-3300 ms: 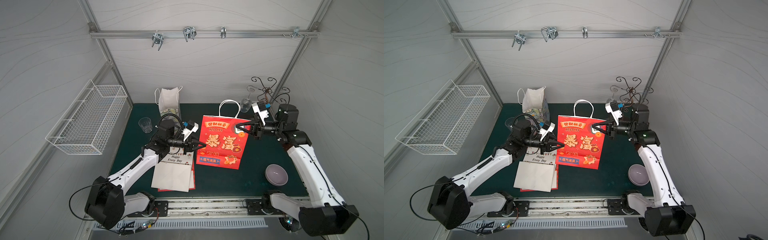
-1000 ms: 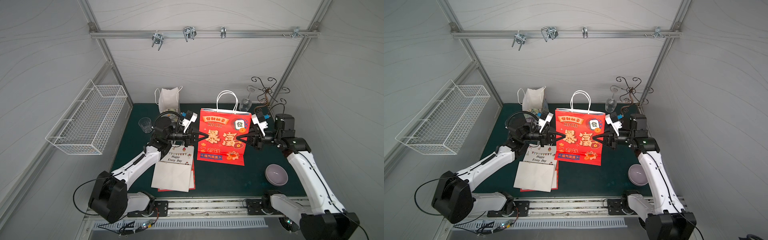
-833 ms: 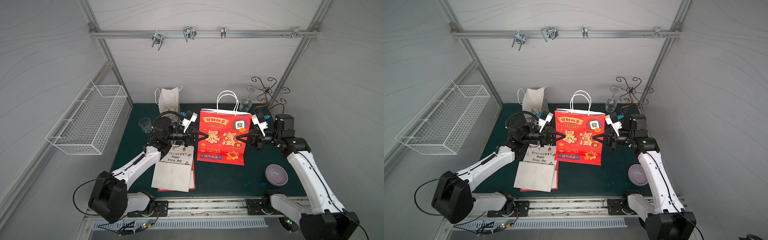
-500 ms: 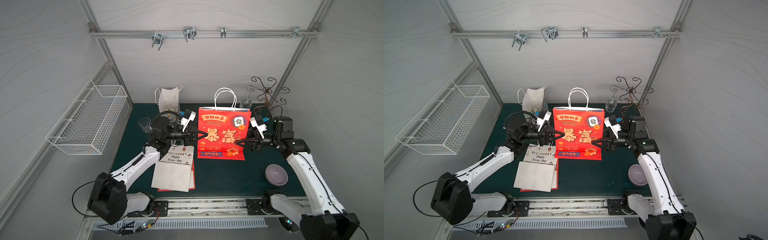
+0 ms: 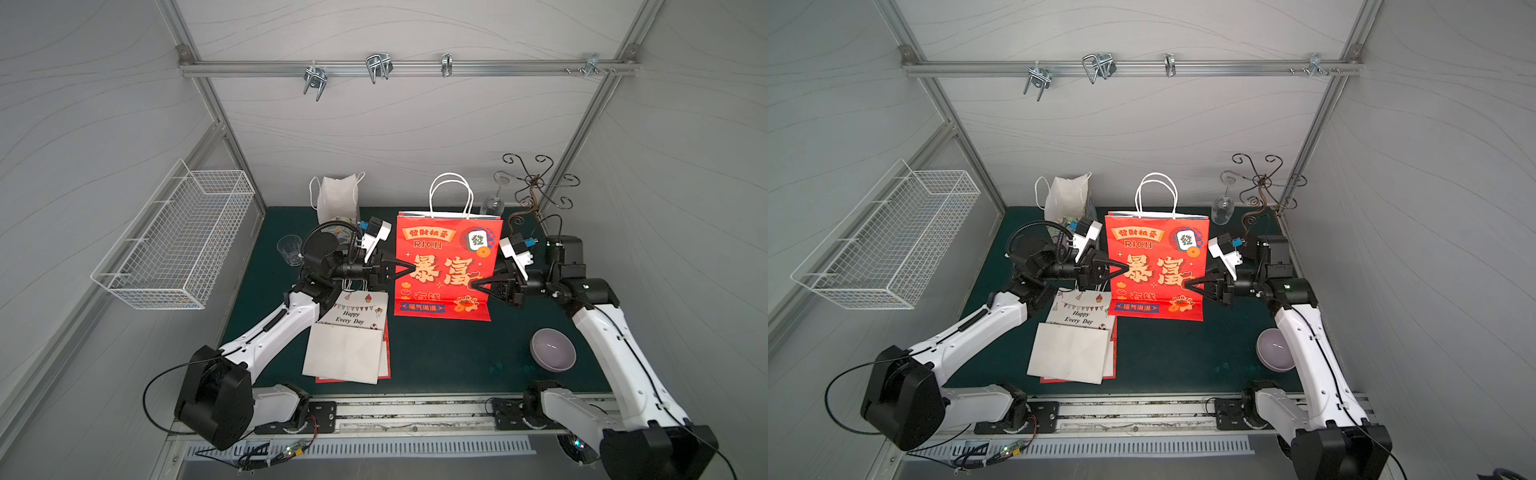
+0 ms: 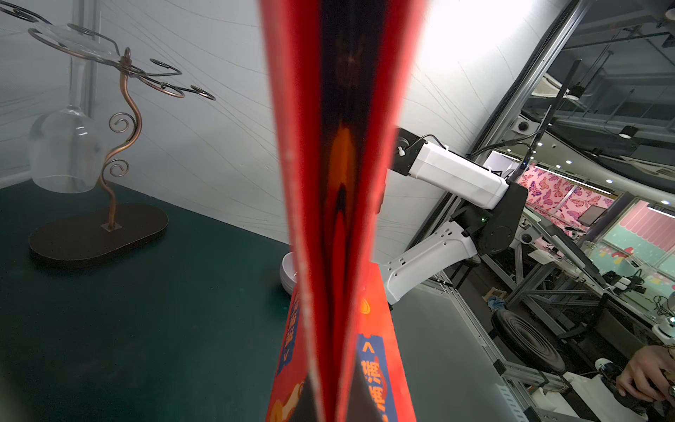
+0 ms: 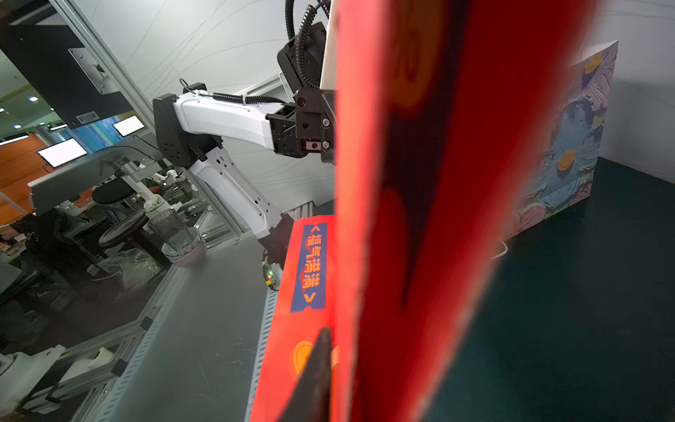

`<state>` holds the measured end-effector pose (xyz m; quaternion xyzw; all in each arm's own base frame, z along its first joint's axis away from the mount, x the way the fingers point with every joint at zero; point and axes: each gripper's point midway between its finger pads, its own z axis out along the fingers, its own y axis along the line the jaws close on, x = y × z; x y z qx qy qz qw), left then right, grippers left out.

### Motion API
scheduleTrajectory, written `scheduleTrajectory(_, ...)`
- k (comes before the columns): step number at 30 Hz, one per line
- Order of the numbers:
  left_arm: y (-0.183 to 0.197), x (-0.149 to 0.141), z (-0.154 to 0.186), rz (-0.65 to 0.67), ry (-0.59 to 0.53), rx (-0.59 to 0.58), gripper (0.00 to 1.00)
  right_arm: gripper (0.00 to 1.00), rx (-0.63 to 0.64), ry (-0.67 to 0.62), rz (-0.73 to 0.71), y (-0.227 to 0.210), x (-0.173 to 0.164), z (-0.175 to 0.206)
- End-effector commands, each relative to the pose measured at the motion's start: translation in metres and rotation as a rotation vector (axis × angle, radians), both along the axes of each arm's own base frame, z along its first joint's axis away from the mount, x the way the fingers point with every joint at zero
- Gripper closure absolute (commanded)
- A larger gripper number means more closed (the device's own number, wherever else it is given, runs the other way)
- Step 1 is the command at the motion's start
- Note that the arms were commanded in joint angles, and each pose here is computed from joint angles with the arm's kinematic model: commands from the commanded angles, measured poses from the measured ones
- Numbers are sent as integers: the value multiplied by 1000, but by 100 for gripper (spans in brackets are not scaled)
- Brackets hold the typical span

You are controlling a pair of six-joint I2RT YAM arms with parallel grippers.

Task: Put away the paper bag
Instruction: Press the paper bag at the center of the board.

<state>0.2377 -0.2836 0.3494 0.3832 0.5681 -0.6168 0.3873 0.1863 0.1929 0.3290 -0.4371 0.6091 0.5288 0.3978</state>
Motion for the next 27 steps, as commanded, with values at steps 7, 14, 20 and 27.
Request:
scheduleTrajectory(7, 6, -7, 45, 3, -133, -60, 100, 73, -19, 9, -10, -2, -6, -12)
scheduleTrajectory(14, 7, -6, 47, 5, -139, -59, 100, 100, -1, -6, 4, -2, -9, -5)
scheduleTrajectory(20, 9, -1, 46, 29, -142, -50, 100, 45, 12, -61, -40, -4, -5, 34)
scheduleTrajectory(27, 14, 19, 43, 186, -167, -10, 100, 17, -156, -246, -375, -31, 20, 30)
